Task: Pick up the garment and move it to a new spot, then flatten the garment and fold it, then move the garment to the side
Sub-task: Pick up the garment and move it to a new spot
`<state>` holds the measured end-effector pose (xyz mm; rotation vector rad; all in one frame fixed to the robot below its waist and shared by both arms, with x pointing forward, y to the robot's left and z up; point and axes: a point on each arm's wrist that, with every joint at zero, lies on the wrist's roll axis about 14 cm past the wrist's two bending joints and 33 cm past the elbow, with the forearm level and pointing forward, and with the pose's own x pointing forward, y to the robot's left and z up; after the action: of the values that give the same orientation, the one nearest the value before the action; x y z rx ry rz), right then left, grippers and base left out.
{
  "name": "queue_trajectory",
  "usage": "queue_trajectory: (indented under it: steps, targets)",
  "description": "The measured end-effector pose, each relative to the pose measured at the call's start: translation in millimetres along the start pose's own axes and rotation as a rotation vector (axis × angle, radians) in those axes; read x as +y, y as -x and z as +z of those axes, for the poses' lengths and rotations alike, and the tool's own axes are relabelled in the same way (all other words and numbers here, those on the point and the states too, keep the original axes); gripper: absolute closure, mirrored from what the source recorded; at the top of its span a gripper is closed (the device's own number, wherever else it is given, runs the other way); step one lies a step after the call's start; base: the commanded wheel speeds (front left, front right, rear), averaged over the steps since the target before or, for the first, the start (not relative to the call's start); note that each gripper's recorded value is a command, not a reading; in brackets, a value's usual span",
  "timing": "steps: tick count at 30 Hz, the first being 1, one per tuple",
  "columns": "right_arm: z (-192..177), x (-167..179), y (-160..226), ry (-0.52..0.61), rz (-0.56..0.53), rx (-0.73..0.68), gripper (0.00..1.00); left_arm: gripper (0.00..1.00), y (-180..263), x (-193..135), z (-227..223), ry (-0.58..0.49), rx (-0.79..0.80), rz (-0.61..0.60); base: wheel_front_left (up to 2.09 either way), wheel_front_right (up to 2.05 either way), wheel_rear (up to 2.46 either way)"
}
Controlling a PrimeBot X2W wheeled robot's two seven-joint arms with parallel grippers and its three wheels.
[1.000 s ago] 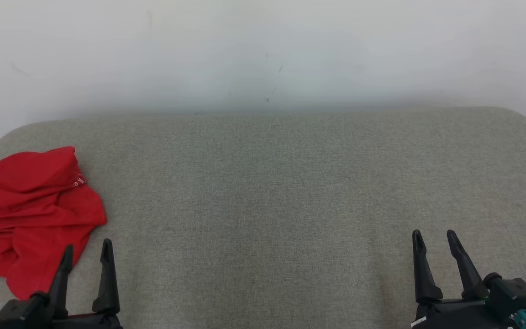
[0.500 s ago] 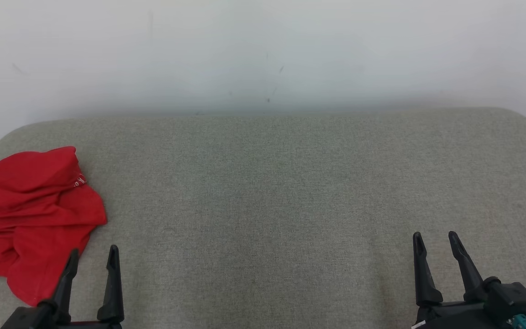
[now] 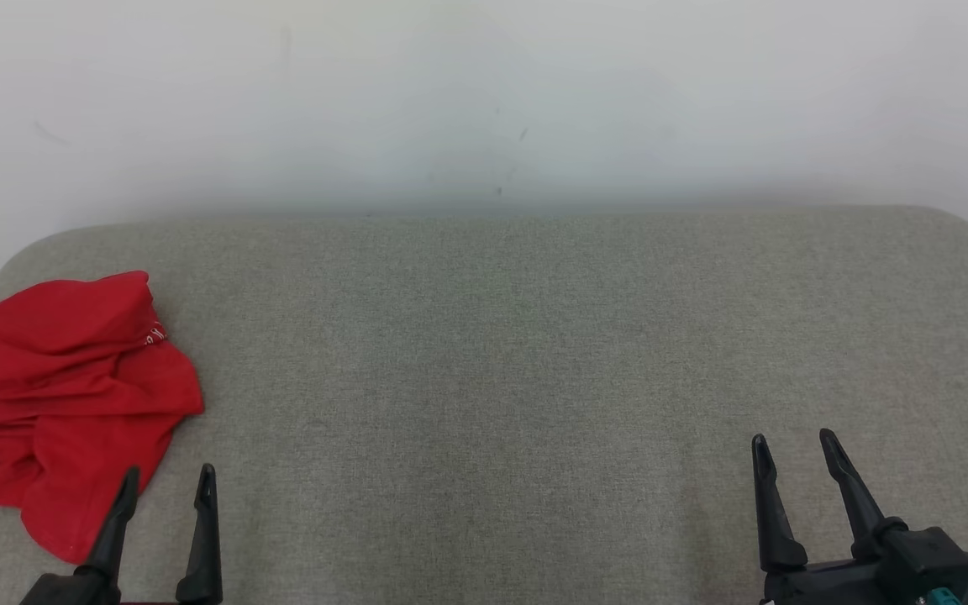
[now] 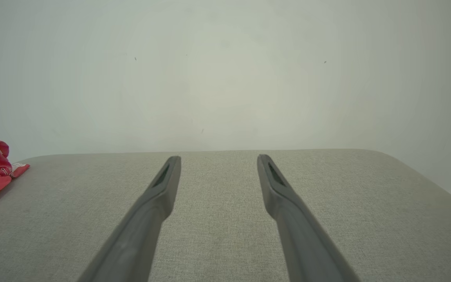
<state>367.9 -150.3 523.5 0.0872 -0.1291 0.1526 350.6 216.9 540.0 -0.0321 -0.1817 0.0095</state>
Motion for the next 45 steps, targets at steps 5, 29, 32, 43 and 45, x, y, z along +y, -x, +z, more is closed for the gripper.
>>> queue_trajectory:
  steps: [5, 29, 32, 43, 45]
  targets:
    - [1, 4, 0, 0.037, 0.018, -0.007, 0.00, 0.00, 3, 3, -2, -0.028, 0.004, 0.000, 0.00, 0.00, 0.00]
    - [-5, 4, 5, -0.027, 0.008, 0.073, 0.00, 0.00, 5, 18, -4, 0.006, 0.036, 0.053, 0.00, 0.00, 0.00]
    - [-7, 4, 6, -0.027, 0.008, 0.081, 0.00, 0.00, 3, 19, -3, 0.007, 0.033, 0.056, 0.00, 0.00, 0.00]
    - [-13, 15, 0, -0.032, 0.043, 0.096, 0.00, 0.00, 10, 34, -3, -0.008, 0.040, 0.109, 0.00, 0.00, 0.00]
    - [-16, 21, -3, -0.036, 0.063, 0.102, 0.00, 0.00, 12, 39, -3, -0.010, 0.039, 0.125, 0.00, 0.00, 0.00]
